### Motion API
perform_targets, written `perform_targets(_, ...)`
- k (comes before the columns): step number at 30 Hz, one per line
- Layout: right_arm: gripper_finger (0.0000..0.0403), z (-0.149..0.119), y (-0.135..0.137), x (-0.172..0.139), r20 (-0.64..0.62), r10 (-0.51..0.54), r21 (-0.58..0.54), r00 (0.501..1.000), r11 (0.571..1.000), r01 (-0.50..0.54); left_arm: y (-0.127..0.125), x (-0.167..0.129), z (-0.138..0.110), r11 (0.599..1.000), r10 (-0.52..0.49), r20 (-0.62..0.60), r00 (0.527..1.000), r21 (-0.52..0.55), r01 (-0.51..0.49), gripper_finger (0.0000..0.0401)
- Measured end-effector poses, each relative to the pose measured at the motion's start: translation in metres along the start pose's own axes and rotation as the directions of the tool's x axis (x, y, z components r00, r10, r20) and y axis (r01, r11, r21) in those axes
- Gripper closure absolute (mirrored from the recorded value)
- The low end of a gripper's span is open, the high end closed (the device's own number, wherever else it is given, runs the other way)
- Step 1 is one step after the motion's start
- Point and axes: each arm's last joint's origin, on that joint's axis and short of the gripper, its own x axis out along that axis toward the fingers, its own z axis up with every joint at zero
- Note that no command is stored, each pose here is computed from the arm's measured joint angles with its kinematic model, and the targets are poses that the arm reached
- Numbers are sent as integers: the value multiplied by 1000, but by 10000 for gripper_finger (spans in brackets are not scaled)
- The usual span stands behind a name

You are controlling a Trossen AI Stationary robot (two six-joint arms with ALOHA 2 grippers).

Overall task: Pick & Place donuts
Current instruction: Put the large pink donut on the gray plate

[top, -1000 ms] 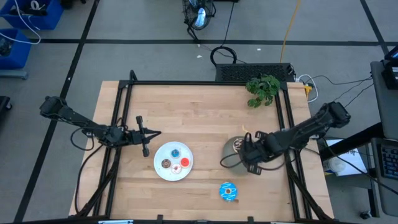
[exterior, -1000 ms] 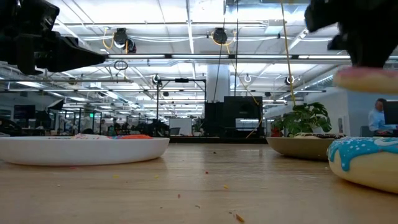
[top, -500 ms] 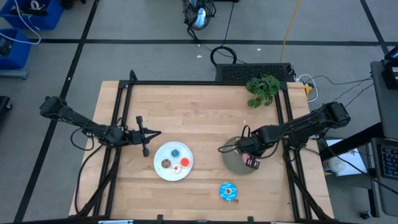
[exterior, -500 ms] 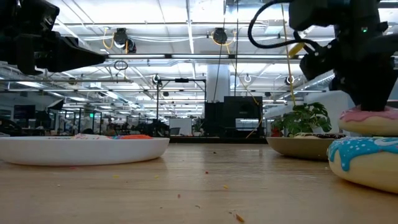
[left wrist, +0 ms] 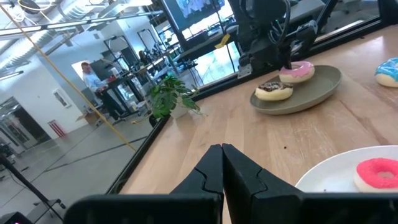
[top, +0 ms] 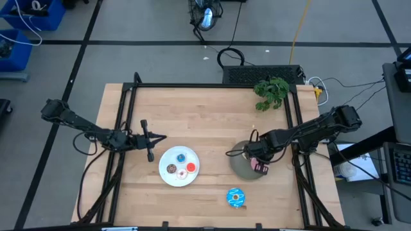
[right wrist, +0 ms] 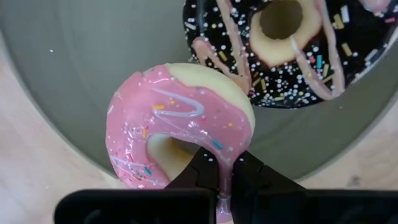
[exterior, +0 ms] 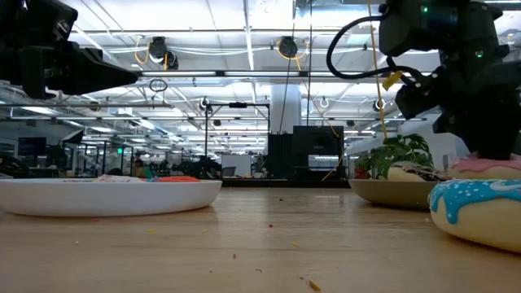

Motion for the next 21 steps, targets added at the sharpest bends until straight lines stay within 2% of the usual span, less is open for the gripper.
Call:
perform_targets(5, 397, 3, 3, -4, 14, 12, 3, 1000, 1000, -12, 0, 0, 0, 1000, 0, 0, 1000, -3, 0, 395)
perform_targets(14, 397, 0, 13, -9, -46, 118, 3, 992, 993, -118, 0, 0, 0, 1000, -1, -2, 1000, -1, 1, 395)
perform_targets(21, 397, -2, 11, -6, -44, 92, 2, 995, 996, -92, 0, 0, 0, 1000, -2, -3, 1000, -1, 2, 395)
